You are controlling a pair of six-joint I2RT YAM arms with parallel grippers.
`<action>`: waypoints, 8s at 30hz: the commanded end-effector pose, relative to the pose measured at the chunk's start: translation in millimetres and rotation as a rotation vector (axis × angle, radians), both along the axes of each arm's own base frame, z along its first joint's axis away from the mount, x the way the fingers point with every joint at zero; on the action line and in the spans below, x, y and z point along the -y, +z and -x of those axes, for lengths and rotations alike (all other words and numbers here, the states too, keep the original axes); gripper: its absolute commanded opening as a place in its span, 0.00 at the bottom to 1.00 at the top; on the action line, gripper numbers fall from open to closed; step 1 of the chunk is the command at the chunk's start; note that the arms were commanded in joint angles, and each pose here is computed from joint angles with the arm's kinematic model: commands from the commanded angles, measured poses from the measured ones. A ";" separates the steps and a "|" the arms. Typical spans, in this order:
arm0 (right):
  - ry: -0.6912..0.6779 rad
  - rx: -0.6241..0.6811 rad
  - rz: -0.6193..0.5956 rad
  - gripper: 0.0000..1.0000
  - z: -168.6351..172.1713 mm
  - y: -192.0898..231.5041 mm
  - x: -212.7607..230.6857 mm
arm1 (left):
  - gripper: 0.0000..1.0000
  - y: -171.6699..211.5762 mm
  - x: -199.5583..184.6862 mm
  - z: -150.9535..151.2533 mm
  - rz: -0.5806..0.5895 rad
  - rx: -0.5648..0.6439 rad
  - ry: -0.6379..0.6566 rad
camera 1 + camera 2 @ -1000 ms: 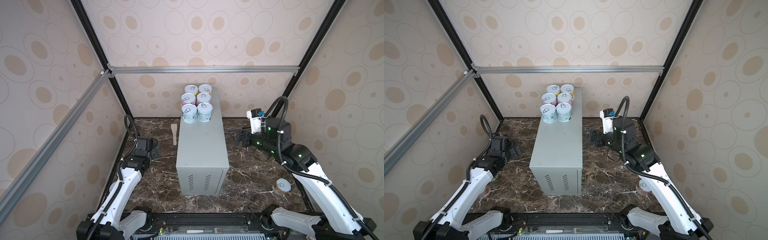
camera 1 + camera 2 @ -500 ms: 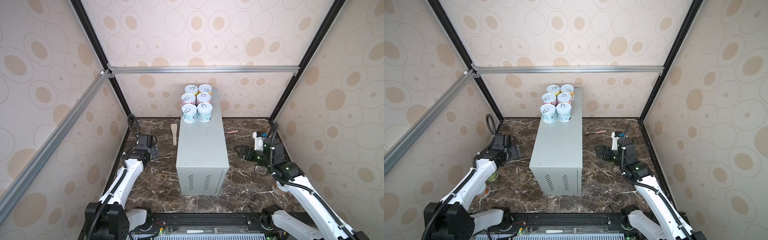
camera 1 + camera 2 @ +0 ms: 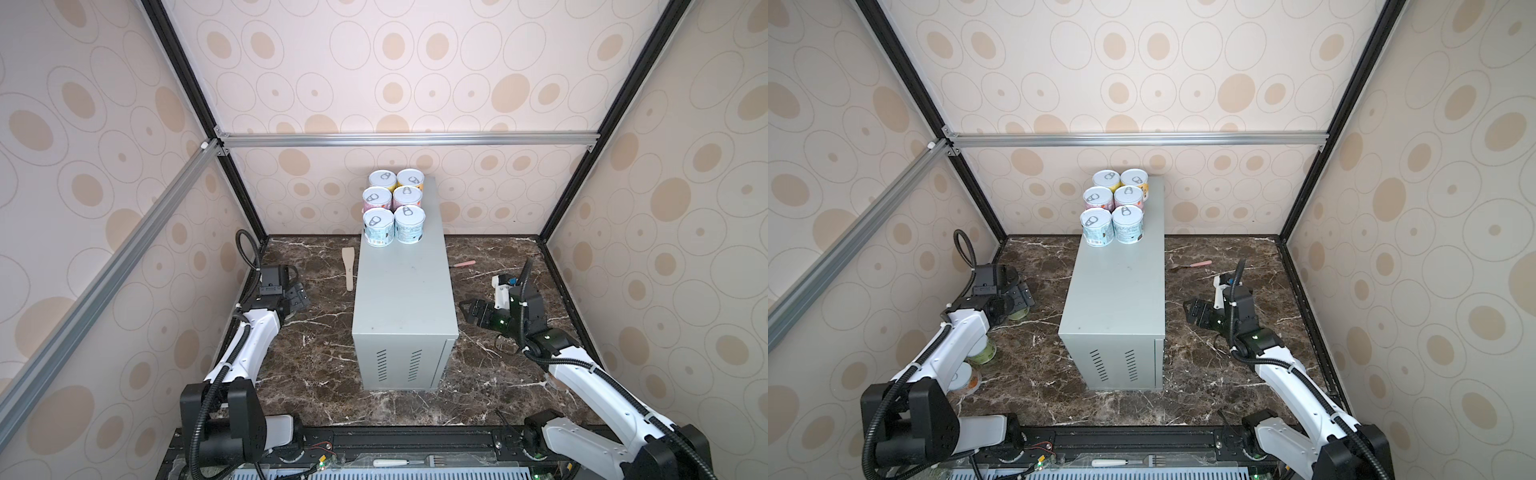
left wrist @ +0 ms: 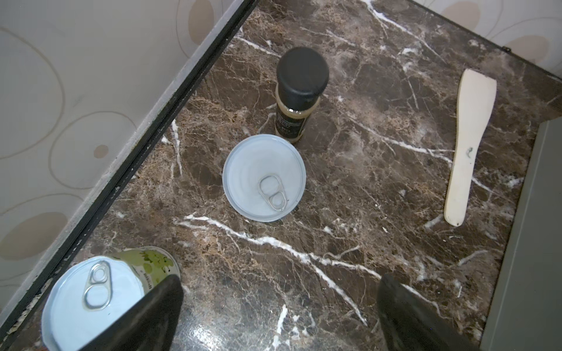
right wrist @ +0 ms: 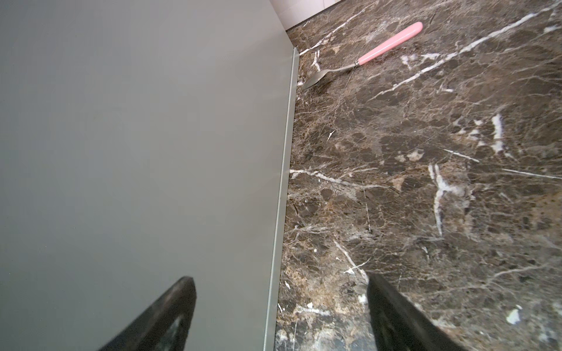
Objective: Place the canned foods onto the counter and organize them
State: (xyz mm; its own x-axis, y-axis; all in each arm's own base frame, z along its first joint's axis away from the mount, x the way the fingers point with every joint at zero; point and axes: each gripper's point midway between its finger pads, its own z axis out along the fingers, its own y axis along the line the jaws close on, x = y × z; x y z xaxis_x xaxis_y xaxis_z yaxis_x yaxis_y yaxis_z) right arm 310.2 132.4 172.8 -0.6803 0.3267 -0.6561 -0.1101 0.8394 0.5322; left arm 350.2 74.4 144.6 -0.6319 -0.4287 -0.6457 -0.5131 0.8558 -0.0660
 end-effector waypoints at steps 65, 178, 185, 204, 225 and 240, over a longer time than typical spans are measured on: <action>-0.009 -0.037 -0.164 0.91 -2.7 -28.4 -14.3 | 0.75 -106.5 -64.5 -56.3 -0.029 -0.227 0.066; 0.176 0.090 -0.017 0.94 35.5 71.8 -14.0 | 0.57 252.7 197.6 28.1 0.252 0.269 -0.561; 0.187 0.108 -0.036 0.94 41.0 76.3 -15.1 | 0.56 260.2 202.6 30.8 0.246 0.222 -0.561; 0.177 0.108 -0.016 0.94 40.6 74.9 -12.2 | 0.55 271.3 245.5 45.7 0.082 0.151 -0.666; 0.181 0.131 -0.027 0.95 44.5 79.9 -12.0 | 0.72 246.2 277.2 40.1 -0.072 0.108 -0.692; 0.168 0.141 -0.015 0.95 46.1 86.1 -8.3 | 0.93 274.5 277.1 43.1 -0.031 0.214 -0.705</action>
State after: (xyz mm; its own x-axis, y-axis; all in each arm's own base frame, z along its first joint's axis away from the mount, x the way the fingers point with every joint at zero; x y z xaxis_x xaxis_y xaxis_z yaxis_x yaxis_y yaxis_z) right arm 265.4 142.8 251.6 -0.6452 0.2261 -0.7297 -0.3143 0.7920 0.5234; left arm 314.0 -208.7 389.7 -0.6708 0.0870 -0.7365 0.1726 0.9841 -0.0409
